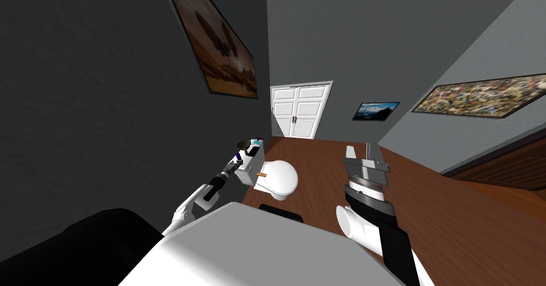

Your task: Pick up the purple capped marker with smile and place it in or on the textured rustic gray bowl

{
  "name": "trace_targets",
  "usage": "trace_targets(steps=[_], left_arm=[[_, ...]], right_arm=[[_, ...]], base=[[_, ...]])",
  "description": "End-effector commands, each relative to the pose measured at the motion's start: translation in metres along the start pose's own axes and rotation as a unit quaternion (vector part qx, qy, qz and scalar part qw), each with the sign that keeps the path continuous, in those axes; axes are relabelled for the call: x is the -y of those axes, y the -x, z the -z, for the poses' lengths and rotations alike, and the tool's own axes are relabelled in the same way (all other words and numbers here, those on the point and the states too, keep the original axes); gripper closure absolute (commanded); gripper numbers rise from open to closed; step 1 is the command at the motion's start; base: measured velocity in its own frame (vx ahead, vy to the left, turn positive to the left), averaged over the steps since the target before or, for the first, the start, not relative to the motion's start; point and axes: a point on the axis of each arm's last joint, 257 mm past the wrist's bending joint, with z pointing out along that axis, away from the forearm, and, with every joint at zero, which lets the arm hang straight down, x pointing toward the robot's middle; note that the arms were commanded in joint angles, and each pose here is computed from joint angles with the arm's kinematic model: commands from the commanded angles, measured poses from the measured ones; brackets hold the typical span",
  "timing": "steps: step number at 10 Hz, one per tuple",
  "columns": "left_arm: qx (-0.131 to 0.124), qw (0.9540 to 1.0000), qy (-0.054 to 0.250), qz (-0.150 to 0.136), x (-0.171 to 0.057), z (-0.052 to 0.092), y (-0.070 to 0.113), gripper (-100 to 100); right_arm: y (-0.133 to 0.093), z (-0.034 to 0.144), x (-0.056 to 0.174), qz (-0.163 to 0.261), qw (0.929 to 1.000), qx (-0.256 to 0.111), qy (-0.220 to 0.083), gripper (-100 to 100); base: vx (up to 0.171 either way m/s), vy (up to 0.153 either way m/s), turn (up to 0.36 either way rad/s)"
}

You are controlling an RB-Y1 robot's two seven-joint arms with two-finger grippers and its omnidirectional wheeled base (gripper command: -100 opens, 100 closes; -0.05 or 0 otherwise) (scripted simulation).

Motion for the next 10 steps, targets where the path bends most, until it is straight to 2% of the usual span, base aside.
trace_targets(steps=[1, 8, 9, 10], left_arm=[[-0.006, 0.9998, 0.013, -0.013, -0.013, 0.003, 0.005, -100], [-0.028, 0.995, 0.066, -0.069, -0.064, 0.018, 0.032, -100], [-0.026, 0.9957, 0.061, -0.066, -0.058, 0.017, 0.03, -100], [-0.026, 0.9955, 0.063, -0.066, -0.06, 0.018, 0.03, 0]], right_arm=[[0.0, 0.0, 0.0, 0.0, 1.0, 0.0, 0.0, 0], [0.0, 0.0, 0.0, 0.0, 1.0, 0.0, 0.0, 0], [0.0, 0.0, 0.0, 0.0, 1.0, 0.0, 0.0, 0], [0.0, 0.0, 0.0, 0.0, 1.0, 0.0, 0.0, 0]], base=[[0.041, -0.077, -0.012], [0.032, -0.074, -0.008], [0.012, -0.034, 0.006], [0.002, -0.006, 0.001]])
